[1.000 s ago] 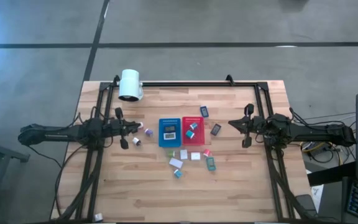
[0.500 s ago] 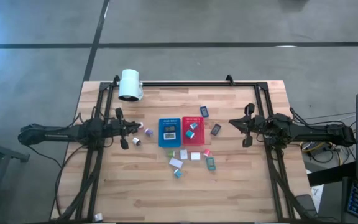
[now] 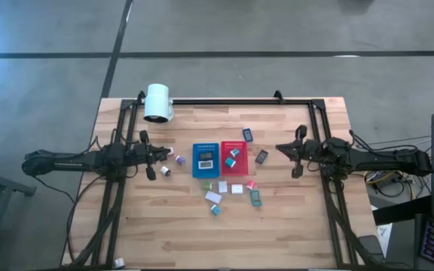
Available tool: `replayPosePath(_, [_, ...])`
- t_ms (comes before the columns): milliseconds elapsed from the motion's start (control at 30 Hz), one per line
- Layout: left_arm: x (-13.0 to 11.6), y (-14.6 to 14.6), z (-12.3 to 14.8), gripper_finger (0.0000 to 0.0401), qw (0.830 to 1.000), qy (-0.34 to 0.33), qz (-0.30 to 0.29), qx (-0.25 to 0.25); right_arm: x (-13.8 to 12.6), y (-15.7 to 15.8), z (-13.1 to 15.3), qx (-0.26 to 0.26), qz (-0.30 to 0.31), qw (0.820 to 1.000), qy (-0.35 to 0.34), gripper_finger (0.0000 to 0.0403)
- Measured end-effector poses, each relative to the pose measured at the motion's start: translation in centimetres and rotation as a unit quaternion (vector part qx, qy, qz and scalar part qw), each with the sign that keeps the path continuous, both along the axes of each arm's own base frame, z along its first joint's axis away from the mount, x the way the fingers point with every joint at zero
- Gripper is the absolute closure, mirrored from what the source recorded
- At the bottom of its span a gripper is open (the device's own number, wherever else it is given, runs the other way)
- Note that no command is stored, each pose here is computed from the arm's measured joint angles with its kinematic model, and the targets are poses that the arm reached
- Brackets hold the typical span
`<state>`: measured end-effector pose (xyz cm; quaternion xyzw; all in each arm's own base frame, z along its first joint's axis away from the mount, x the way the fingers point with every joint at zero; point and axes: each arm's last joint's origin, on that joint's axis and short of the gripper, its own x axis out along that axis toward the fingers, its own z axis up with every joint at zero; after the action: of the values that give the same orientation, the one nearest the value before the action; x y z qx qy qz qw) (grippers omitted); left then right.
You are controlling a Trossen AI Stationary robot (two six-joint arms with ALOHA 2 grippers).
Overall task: Pick & Place Office items
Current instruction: Put the pink charger adapter into the red bin
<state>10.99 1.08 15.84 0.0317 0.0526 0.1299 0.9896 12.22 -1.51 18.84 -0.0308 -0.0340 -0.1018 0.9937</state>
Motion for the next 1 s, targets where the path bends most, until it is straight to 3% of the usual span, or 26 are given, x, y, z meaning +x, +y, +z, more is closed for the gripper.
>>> replayPosePath(233, [0.0, 0.0, 0.0, 0.0385, 1.000, 0.000, 0.001, 0.001, 0.1, -0.1, -0.1, 0.006, -0.018, 1.000, 0.003, 0.0394])
replayPosePath(533, [0.0, 0.0, 0.4, 0.0390, 1.000, 0.000, 0.001, 0.014, 0.4, -0.2, 0.1, 0.062, -0.026, 0.998, 0.012, 0.0394])
replayPosePath(800, [-0.2, 0.0, 4.0, 0.0396, 0.998, -0.048, 0.004, 0.032, 2.2, -0.5, 2.7, 0.159, -0.068, 0.974, 0.150, 0.0394])
replayPosePath(1000, [-0.2, 0.0, 3.5, 0.0384, 0.999, -0.028, 0.003, 0.039, 4.7, 0.5, 4.7, 0.213, -0.055, 0.941, 0.255, 0.0394])
